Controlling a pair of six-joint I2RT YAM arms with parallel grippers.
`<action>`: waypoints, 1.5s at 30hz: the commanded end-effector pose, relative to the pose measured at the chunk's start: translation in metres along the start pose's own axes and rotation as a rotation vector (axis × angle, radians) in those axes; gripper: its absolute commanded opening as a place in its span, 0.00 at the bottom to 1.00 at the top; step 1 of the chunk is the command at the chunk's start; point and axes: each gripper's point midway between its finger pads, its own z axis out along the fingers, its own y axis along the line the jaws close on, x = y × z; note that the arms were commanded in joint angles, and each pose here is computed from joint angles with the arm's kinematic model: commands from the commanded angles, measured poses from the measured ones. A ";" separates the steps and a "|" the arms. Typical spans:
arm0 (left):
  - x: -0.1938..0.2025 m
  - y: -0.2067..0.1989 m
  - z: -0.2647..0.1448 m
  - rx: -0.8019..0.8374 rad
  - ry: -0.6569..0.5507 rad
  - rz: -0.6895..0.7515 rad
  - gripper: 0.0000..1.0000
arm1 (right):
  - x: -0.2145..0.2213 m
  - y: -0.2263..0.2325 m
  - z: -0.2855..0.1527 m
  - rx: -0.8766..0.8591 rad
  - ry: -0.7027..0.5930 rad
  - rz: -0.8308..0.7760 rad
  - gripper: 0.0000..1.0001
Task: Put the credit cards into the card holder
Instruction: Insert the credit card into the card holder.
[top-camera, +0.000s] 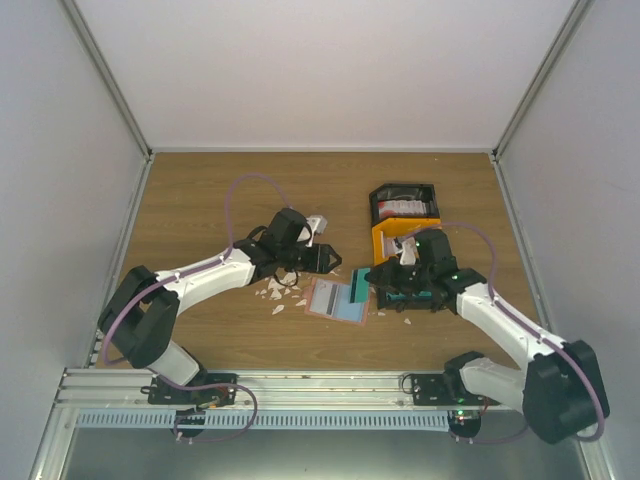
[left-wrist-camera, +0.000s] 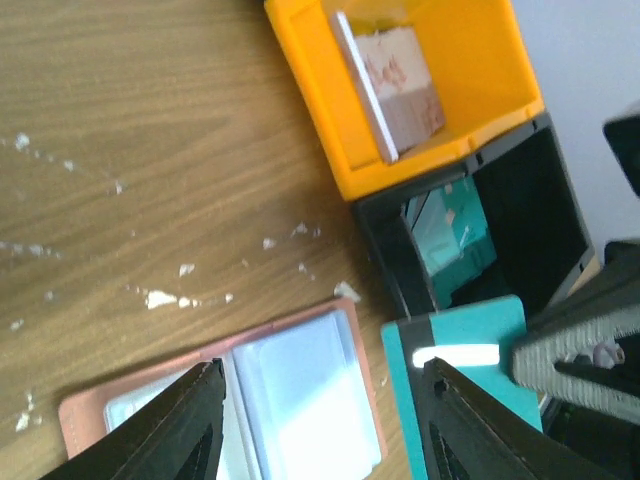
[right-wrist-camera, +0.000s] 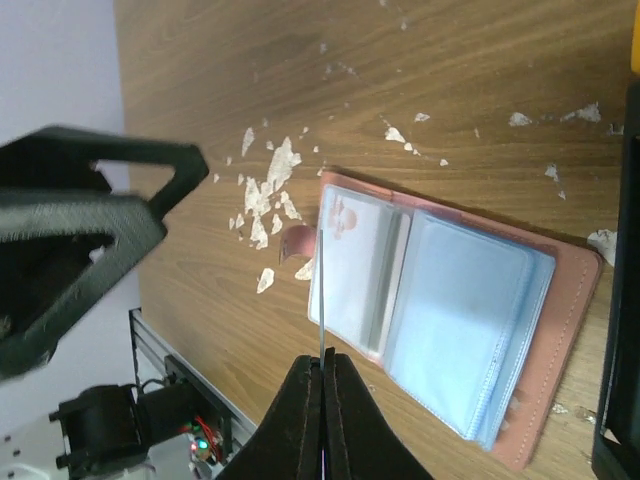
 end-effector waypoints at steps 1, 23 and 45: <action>0.017 -0.007 -0.011 0.030 0.075 0.004 0.56 | -0.016 0.011 0.007 0.039 -0.038 0.069 0.01; 0.076 0.066 -0.009 -0.165 0.060 -0.103 0.48 | 0.011 -0.022 0.073 0.160 -0.072 0.082 0.00; 0.105 0.072 0.001 -0.152 0.136 -0.111 0.39 | 0.040 -0.048 0.082 0.236 0.030 0.094 0.01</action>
